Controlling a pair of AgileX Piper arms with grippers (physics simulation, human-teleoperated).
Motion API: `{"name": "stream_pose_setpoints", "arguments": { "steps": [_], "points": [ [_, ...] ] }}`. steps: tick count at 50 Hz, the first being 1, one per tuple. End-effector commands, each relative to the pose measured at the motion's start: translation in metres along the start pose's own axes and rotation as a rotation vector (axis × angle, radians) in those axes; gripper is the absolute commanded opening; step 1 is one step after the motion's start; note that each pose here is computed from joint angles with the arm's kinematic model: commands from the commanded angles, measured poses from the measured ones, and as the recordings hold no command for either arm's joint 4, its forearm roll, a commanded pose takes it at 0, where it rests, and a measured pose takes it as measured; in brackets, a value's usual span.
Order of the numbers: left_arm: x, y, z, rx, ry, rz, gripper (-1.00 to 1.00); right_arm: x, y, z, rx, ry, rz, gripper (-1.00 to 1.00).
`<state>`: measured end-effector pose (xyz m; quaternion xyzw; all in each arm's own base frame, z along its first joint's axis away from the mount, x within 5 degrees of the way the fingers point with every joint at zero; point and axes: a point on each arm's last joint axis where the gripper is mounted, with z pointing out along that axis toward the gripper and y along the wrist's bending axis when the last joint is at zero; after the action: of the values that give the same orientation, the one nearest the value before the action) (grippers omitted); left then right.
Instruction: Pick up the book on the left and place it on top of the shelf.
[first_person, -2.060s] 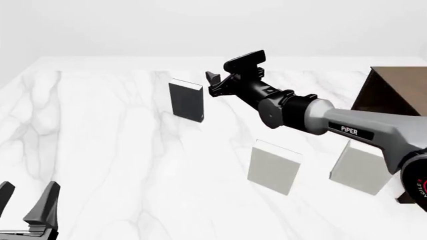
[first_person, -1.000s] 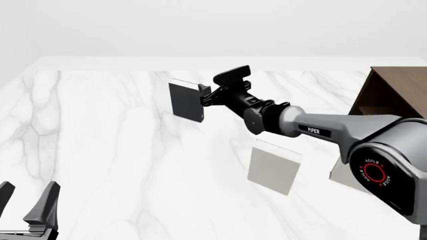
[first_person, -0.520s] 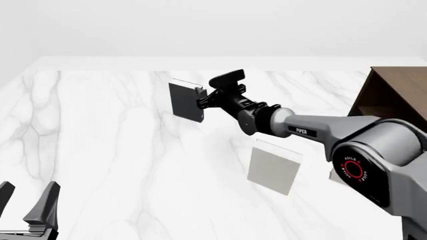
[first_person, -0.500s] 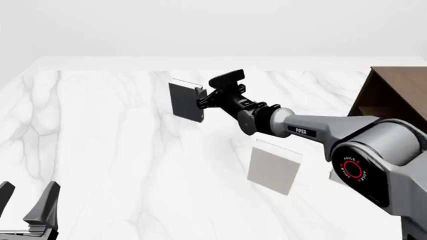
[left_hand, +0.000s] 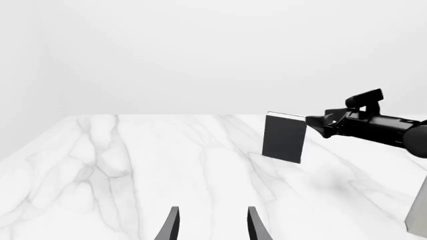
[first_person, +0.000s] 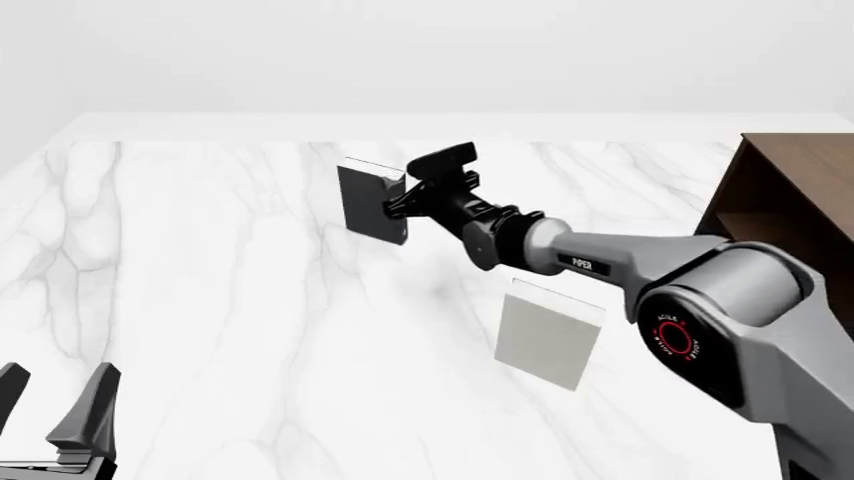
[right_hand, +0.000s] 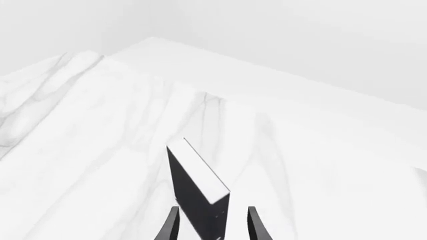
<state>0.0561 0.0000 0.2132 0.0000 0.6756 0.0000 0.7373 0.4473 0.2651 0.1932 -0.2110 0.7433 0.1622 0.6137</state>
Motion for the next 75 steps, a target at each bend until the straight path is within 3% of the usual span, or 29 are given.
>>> {"name": "stream_pose_setpoints", "arguments": {
  "steps": [1,51,75],
  "points": [
    [0.000,0.000,0.000,0.000,0.000,0.000,1.00,0.004,0.002,0.006,-0.003,0.004,0.002,1.00],
    [0.000,0.000,0.000,0.000,0.000,0.000,1.00,0.032,-0.001,0.033,0.002,0.042,0.023,1.00],
    [0.000,0.000,0.000,0.000,0.000,0.000,1.00,0.037,0.004,0.048,-0.006,0.052,0.021,1.00]
  ]
}}
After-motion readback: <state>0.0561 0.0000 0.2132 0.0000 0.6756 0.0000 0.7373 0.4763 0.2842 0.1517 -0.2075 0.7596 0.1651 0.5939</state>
